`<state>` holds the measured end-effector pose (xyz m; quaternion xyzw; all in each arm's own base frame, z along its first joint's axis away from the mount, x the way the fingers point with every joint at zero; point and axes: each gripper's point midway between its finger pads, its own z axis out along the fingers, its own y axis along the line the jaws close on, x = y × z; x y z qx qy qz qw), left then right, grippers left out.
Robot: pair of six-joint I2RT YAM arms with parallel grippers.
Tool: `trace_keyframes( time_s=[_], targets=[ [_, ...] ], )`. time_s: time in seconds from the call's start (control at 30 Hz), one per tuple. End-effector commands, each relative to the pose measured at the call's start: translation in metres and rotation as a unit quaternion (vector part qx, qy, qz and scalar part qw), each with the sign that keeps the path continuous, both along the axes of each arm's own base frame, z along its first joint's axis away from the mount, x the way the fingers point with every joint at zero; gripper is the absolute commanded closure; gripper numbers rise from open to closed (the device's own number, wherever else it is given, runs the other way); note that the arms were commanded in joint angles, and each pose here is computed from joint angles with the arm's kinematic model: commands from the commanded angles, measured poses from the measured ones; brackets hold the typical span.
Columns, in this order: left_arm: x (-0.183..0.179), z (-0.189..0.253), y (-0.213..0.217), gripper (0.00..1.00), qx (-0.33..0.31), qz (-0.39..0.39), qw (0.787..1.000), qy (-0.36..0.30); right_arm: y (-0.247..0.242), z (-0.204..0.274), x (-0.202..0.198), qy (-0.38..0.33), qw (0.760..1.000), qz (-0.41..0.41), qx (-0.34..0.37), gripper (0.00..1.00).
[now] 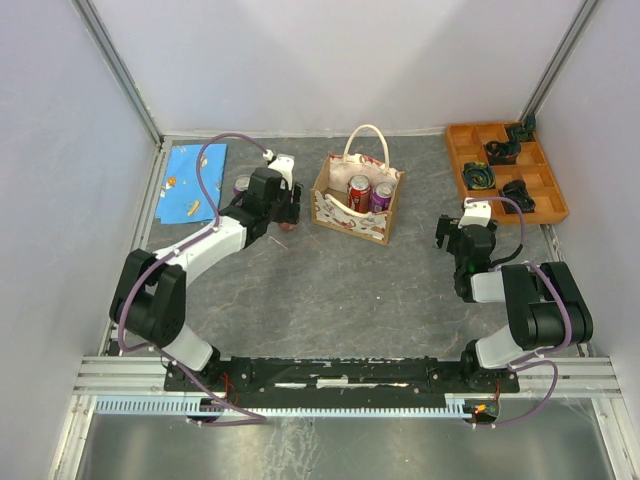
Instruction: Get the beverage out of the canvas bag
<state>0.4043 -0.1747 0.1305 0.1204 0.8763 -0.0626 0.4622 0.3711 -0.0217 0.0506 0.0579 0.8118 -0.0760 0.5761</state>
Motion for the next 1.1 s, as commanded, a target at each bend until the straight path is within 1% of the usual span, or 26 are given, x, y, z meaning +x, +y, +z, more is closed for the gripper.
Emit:
trace_keyframes(
  time_s=[0.0, 0.07, 0.13, 0.2, 0.37, 0.43, 0.5, 0.6, 0.63, 0.8, 0.87, 0.97, 1.07],
  targets=[
    [0.027, 0.030, -0.004, 0.97, -0.041, 0.026, 0.997, -0.068, 0.001, 0.020, 0.013, -0.032, 0.999, 0.001, 0.002, 0.01],
    [0.028, 0.025, -0.001, 0.96, -0.035, 0.029, 0.997, -0.062, 0.001, 0.020, 0.013, -0.032, 0.999, 0.001, 0.002, 0.01],
    [0.029, 0.019, 0.001, 0.94, -0.031, 0.029, 0.997, -0.056, 0.000, 0.020, 0.013, -0.033, 0.999, 0.001, 0.002, 0.01],
    [0.029, 0.015, 0.003, 0.84, -0.028, 0.032, 0.998, -0.051, 0.000, 0.020, 0.013, -0.032, 0.999, 0.001, 0.002, 0.01],
    [0.029, 0.004, 0.006, 0.69, -0.026, 0.038, 0.998, -0.038, 0.000, 0.020, 0.013, -0.032, 0.999, 0.001, 0.002, 0.01],
    [0.029, 0.001, 0.008, 0.56, -0.026, 0.041, 0.998, -0.035, 0.001, 0.020, 0.013, -0.032, 0.999, 0.001, 0.002, 0.01],
    [0.028, 0.000, 0.009, 0.38, -0.025, 0.044, 0.998, -0.031, 0.001, 0.020, 0.013, -0.033, 0.999, 0.001, 0.003, 0.01],
    [0.026, -0.001, 0.011, 0.04, -0.021, 0.046, 0.998, -0.026, 0.001, 0.020, 0.013, -0.033, 0.999, 0.001, 0.003, 0.01],
    [0.026, 0.001, 0.012, 0.00, -0.020, 0.045, 0.998, -0.026, 0.001, 0.020, 0.013, -0.032, 0.999, 0.001, 0.002, 0.01],
    [0.024, 0.014, 0.013, 0.01, -0.021, 0.045, 0.998, -0.032, 0.000, 0.020, 0.013, -0.032, 0.999, 0.001, 0.002, 0.01],
    [0.023, 0.030, 0.014, 0.01, -0.027, 0.048, 0.998, -0.044, 0.001, 0.020, 0.013, -0.033, 0.999, 0.001, 0.002, 0.01],
    [0.024, 0.068, 0.013, 0.01, -0.044, 0.046, 0.995, -0.077, 0.001, 0.020, 0.013, -0.033, 0.999, 0.001, 0.003, 0.01],
    [0.026, 0.124, 0.006, 0.01, -0.060, 0.021, 0.990, -0.128, 0.000, 0.020, 0.013, -0.033, 0.999, 0.001, 0.002, 0.01]
  ],
)
